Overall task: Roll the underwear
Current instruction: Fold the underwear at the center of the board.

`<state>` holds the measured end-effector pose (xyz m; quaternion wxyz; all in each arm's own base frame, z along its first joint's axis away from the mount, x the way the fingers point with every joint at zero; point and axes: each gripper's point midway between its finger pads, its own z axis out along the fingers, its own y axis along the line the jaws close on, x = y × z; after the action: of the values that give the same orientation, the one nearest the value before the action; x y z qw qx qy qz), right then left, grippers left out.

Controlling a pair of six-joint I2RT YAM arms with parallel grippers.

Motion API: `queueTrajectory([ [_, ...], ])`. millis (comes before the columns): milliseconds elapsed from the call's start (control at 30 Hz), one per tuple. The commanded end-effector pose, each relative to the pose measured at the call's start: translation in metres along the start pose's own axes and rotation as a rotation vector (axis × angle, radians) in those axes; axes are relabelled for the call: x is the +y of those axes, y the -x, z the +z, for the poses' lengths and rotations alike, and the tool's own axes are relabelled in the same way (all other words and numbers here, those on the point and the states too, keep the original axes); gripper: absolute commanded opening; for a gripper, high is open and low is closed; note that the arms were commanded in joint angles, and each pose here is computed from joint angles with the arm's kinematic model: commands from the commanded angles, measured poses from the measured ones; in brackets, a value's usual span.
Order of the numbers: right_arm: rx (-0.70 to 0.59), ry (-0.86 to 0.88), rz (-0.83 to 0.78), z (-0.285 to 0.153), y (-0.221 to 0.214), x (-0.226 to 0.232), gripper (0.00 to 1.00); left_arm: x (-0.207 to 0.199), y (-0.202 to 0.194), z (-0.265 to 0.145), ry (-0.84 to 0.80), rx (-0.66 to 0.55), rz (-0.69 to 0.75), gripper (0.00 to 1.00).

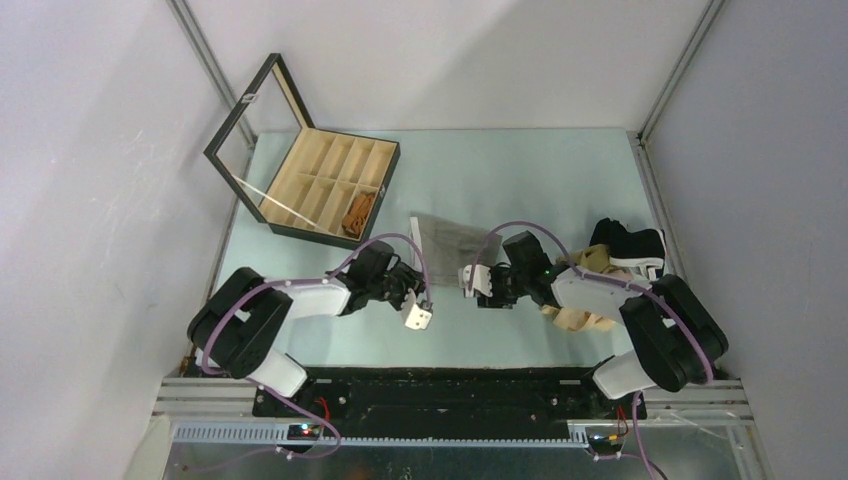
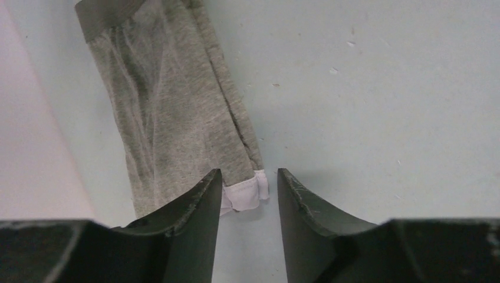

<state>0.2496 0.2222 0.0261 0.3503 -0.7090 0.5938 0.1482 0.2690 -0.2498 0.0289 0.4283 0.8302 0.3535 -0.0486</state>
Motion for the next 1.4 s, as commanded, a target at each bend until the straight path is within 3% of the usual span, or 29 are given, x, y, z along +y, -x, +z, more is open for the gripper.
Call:
queueTrajectory([
  [0,0.032,0.001,-0.010,0.004,-0.001,-0.007,0.50,-0.016,-0.004,0.002,-0.106,0.015,0.105,0.43],
  [267,0.087,0.025,-0.016,0.013,-0.009,-0.005,0.40,-0.026,-0.027,0.008,-0.183,0.108,0.120,0.18],
  [500,0.115,0.070,-0.054,0.011,-0.011,0.003,0.16,-0.023,-0.028,0.008,-0.189,0.120,0.082,0.01],
  [600,0.086,0.062,-0.060,0.003,-0.002,-0.001,0.03,-0.024,-0.023,0.003,-0.197,0.115,0.045,0.00],
  [667,0.068,0.071,-0.051,-0.005,0.005,-0.001,0.01,-0.020,-0.017,-0.003,-0.195,0.102,0.023,0.00],
  [833,0.009,0.122,0.008,-0.028,0.024,-0.001,0.00,-0.022,0.005,-0.020,-0.260,0.055,-0.073,0.00],
  [1133,-0.014,0.288,0.171,-0.060,0.038,0.037,0.00,-0.030,0.063,-0.046,-0.506,-0.063,-0.330,0.00],
  [1367,-0.027,0.317,0.320,-0.072,0.038,0.043,0.00,-0.017,0.057,-0.044,-0.538,-0.018,-0.456,0.00],
])
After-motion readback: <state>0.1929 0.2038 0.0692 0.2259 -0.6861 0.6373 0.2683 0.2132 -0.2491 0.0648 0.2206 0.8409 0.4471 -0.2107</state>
